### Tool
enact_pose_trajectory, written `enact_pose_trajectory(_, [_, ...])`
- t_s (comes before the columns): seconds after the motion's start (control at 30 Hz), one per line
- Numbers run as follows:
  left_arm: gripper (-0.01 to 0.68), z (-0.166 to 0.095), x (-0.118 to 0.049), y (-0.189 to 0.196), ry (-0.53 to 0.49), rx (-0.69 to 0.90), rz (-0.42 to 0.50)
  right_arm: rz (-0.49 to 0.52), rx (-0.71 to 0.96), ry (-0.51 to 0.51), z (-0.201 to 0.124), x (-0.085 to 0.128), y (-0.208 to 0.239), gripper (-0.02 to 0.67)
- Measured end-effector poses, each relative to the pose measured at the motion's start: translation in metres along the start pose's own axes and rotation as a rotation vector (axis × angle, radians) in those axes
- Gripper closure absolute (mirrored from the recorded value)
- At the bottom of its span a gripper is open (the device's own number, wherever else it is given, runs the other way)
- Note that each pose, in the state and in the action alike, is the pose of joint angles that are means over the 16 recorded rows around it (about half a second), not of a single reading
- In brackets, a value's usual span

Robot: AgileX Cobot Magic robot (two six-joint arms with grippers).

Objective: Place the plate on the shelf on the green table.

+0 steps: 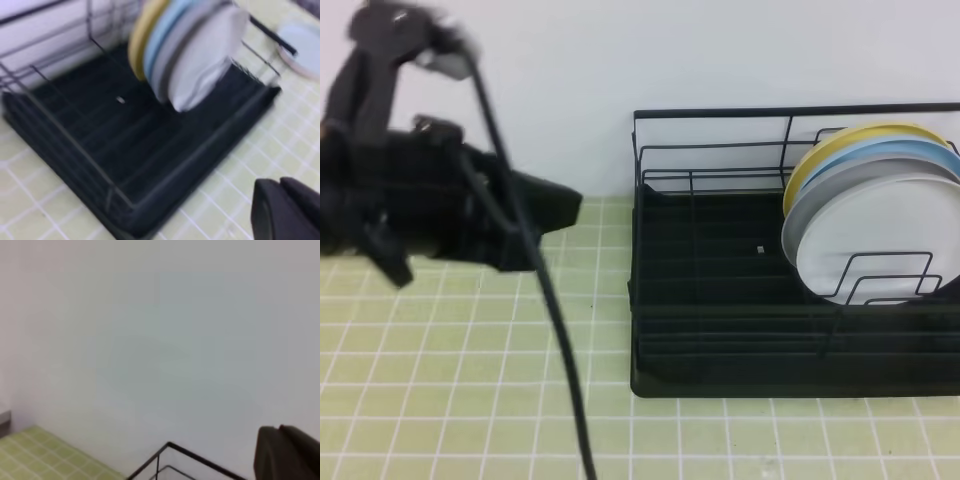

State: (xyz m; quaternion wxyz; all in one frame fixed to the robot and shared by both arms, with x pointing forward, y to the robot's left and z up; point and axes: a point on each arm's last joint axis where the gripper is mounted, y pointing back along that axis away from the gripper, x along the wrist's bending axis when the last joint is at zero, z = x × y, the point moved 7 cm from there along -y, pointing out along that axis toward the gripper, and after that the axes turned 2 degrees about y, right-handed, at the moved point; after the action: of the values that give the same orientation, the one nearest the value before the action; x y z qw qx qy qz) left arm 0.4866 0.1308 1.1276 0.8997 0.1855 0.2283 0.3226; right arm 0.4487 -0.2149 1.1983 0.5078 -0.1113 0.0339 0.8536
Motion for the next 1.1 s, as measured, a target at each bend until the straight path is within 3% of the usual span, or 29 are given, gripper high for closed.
enact_pose_trajectory(0.23, [0.675, -0.038, 0.007, 0.006, 0.052, -0.119, 0.066, -0.095, -0.023, -0.082, -0.049, 0.019, 0.055, 0.651])
enact_pose_trajectory(0.57, [0.675, -0.101, 0.02, -0.003, 0.162, -0.15, 0.112, -0.171, -0.039, -0.132, -0.123, 0.041, 0.1, 0.651])
enact_pose_trajectory(1.1, [0.675, -0.107, 0.022, -0.005, 0.245, -0.186, 0.101, -0.169, 0.054, -0.191, -0.192, 0.055, 0.105, 0.651])
